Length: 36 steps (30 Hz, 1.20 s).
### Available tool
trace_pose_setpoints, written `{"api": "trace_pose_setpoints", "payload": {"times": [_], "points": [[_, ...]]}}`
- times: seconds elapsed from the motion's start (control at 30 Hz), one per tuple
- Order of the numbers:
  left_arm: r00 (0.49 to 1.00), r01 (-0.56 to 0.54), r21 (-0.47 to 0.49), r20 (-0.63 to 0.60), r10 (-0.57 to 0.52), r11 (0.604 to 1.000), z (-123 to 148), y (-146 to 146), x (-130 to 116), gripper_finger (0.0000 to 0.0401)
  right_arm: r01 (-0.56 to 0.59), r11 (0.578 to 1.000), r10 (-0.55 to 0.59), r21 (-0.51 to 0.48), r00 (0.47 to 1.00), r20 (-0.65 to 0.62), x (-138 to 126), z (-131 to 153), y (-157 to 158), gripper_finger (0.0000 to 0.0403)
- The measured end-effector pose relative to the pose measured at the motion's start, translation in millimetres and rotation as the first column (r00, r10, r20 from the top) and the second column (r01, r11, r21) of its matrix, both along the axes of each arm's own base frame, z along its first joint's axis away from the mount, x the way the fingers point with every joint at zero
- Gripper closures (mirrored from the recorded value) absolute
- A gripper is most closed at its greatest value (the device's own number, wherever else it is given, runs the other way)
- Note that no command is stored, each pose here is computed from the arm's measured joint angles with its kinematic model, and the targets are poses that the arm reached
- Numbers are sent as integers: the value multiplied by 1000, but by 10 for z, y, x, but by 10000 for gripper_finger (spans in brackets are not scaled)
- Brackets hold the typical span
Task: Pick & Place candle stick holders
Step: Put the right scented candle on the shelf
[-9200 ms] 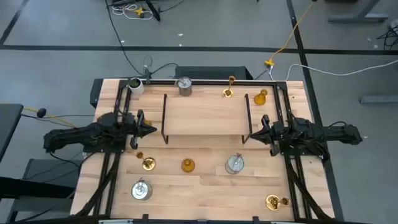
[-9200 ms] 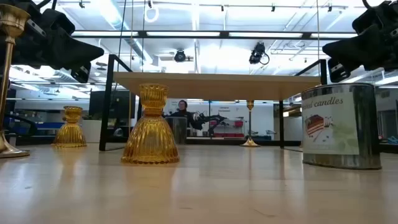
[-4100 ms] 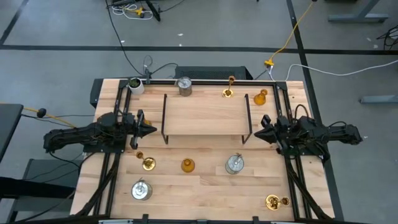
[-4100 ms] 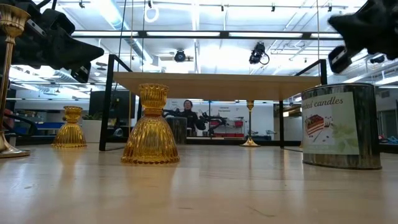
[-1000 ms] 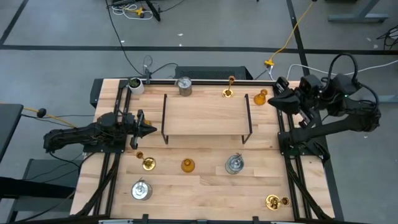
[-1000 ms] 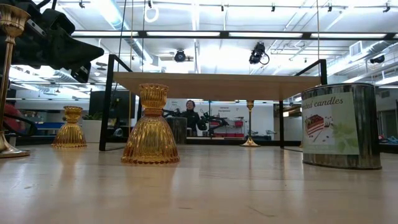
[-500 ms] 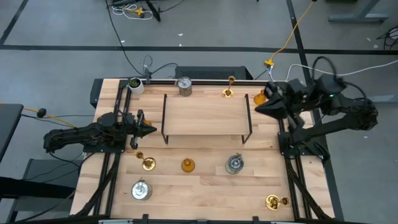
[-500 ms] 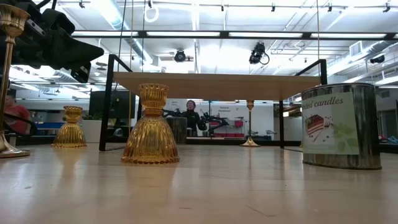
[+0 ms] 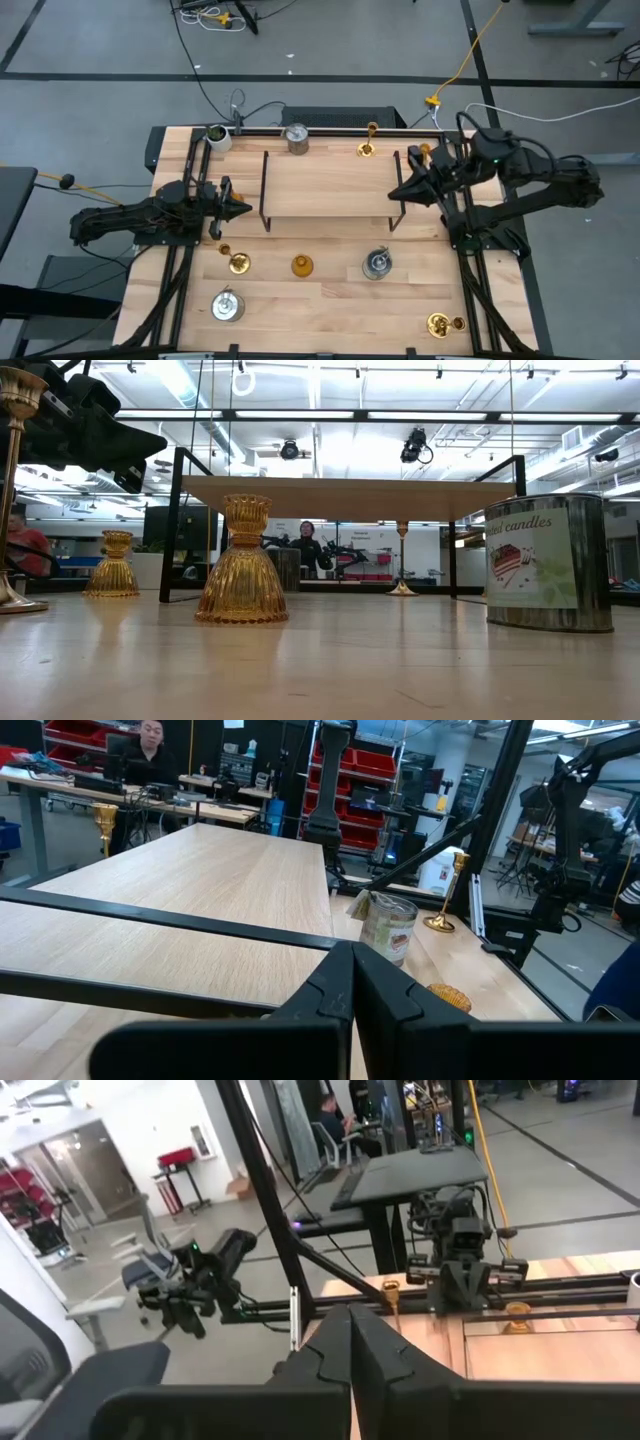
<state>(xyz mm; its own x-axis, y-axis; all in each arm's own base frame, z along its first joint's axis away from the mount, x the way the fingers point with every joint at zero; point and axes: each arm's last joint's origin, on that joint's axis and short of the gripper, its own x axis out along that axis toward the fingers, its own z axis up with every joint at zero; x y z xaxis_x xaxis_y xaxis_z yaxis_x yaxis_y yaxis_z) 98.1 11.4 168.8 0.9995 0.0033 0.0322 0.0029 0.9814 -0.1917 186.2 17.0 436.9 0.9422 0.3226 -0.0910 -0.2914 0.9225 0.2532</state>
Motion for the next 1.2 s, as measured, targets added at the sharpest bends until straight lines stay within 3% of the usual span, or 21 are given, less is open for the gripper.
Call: {"api": "trace_pose_setpoints", "payload": {"times": [0.3,0.67,1.2], "points": [[1000,0,0,0,0,1000,0,0,0,394,-8,997,5,-73,999,-46,163,-107,7,400],[1000,0,0,0,0,1000,0,0,0,394,-21,995,8,-101,992,-126,430,-279,20,371],[1000,0,0,0,0,1000,0,0,0,394,-80,983,39,-168,971,-235,596,-483,82,333]]}}
